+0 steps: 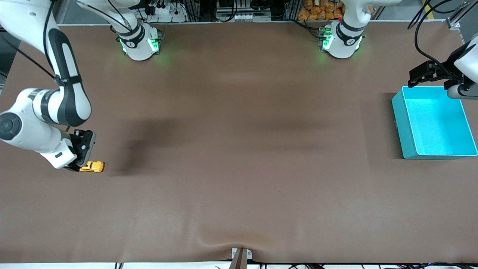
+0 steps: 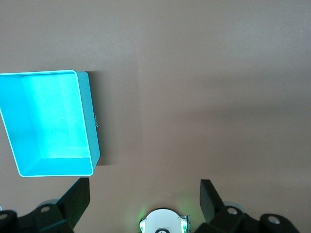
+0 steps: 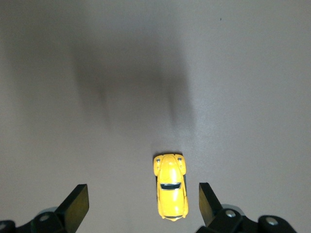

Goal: Wind and store yellow beetle car
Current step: 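Lower the right gripper and close it on the yellow car, then press the car down and drag it backward with the right gripper, then keep pulling the car backward along the table with the right gripper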

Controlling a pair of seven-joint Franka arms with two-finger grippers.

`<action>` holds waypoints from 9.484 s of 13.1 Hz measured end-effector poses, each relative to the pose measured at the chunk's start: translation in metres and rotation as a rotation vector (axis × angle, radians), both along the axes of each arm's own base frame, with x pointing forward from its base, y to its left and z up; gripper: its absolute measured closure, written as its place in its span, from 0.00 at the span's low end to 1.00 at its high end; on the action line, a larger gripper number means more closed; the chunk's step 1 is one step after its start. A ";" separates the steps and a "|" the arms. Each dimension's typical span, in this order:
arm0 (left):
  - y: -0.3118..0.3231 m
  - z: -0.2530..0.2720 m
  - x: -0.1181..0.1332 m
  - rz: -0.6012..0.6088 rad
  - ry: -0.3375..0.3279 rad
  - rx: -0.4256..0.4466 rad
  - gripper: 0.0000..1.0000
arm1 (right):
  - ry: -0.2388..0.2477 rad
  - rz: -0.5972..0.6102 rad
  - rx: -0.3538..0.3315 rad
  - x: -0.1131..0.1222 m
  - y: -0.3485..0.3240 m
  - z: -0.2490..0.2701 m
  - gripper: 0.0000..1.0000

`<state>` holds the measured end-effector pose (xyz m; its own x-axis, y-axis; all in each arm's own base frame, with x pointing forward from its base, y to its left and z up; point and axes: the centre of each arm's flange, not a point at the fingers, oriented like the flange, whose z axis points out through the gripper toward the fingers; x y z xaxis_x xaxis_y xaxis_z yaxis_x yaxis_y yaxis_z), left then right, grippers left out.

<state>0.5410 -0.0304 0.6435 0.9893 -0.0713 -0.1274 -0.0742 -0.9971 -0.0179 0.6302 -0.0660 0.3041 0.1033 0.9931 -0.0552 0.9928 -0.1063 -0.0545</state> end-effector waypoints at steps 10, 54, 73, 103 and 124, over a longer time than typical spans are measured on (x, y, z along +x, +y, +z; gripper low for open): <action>0.003 -0.003 0.001 0.006 0.007 0.001 0.00 | 0.005 0.050 -0.015 0.003 -0.062 -0.072 0.01; 0.002 -0.014 0.009 0.019 0.014 0.004 0.00 | 0.088 0.161 0.077 -0.071 -0.049 -0.110 0.57; 0.003 -0.014 0.015 0.020 -0.021 0.002 0.00 | -0.020 0.169 0.042 -0.106 -0.066 -0.109 0.57; 0.002 -0.017 0.017 0.022 -0.021 0.002 0.00 | 0.007 0.162 0.048 -0.099 -0.177 -0.110 0.58; 0.002 -0.017 0.017 0.022 -0.022 0.002 0.00 | 0.005 0.184 0.041 -0.098 -0.239 -0.109 0.58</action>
<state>0.5578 -0.0281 0.6269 0.9931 -0.0491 -0.1062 -0.0517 -0.9984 -0.0212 0.5327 -0.3052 0.1948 -0.0804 0.9967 -0.0139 0.9950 0.0795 -0.0600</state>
